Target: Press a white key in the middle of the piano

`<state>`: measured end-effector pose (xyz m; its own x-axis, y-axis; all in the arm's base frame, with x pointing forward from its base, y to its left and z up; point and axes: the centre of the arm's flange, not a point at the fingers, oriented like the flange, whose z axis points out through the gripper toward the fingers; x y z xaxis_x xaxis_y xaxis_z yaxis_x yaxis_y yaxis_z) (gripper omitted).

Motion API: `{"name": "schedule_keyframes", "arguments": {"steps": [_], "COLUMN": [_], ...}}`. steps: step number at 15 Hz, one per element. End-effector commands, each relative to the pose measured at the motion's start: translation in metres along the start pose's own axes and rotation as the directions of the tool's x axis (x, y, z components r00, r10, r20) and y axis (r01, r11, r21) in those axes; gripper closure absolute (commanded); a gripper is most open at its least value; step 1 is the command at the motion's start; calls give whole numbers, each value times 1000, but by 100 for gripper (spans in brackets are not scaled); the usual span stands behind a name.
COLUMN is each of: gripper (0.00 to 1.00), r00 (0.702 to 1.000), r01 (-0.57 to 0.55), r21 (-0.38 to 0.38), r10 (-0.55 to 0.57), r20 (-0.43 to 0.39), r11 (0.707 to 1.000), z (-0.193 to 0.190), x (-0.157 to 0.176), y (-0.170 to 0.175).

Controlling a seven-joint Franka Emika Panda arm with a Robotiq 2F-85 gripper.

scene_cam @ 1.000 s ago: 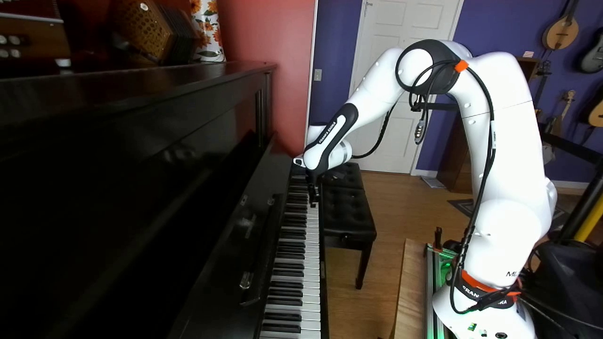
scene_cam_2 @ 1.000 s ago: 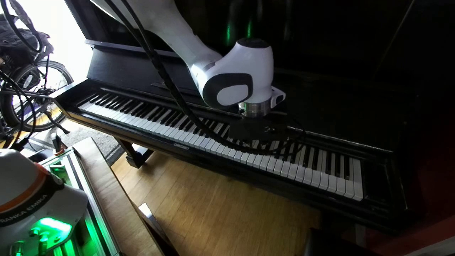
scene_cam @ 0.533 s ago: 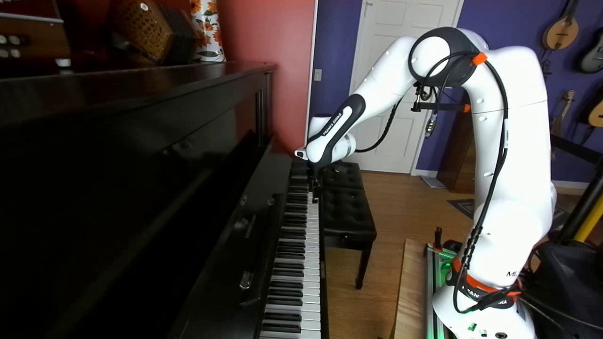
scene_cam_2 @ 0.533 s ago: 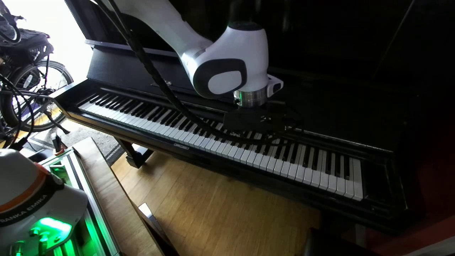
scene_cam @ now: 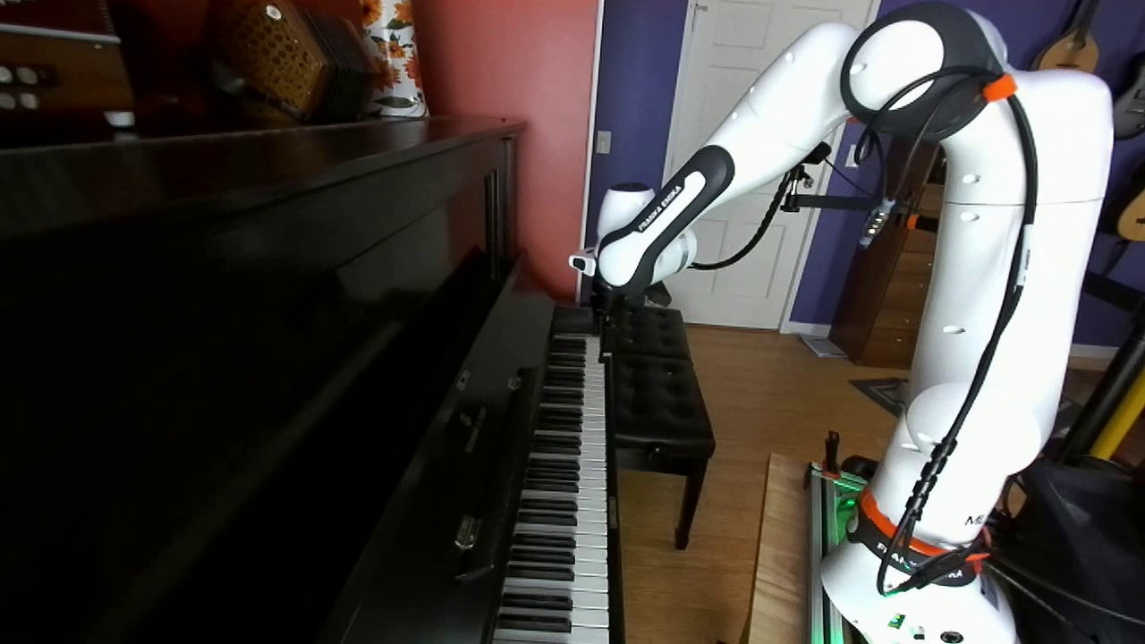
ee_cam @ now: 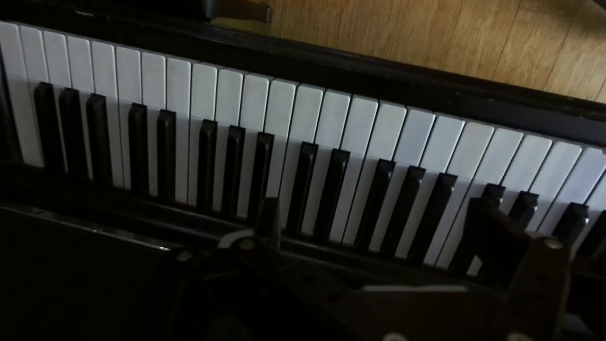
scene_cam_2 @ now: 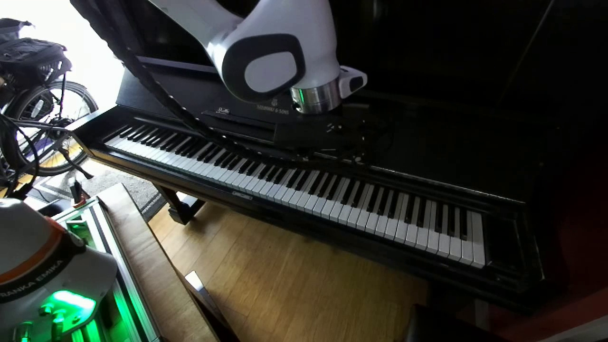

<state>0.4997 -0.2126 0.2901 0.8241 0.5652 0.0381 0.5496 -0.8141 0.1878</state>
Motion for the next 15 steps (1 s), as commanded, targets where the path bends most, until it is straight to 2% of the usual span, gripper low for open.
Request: {"name": "schedule_keyframes", "arguments": {"steps": [1,8,9,10,15], "gripper": [0,0,0,0,0], "r00": [999,994,993,995,994], "r01": [-34,-98,-98,-88,-88], "r21": [-86,-211,-216,-192,-196], "r10": [32,84,82,75,74], "r20": [-27,-76,-81,-71,-76], "r11": [996,973,972,978,977], "z": [-46,-105,-110,-100,-103], "x": [-16,-31,-35,-22,-21], "y": [-30,-52,-55,-33,-34]}}
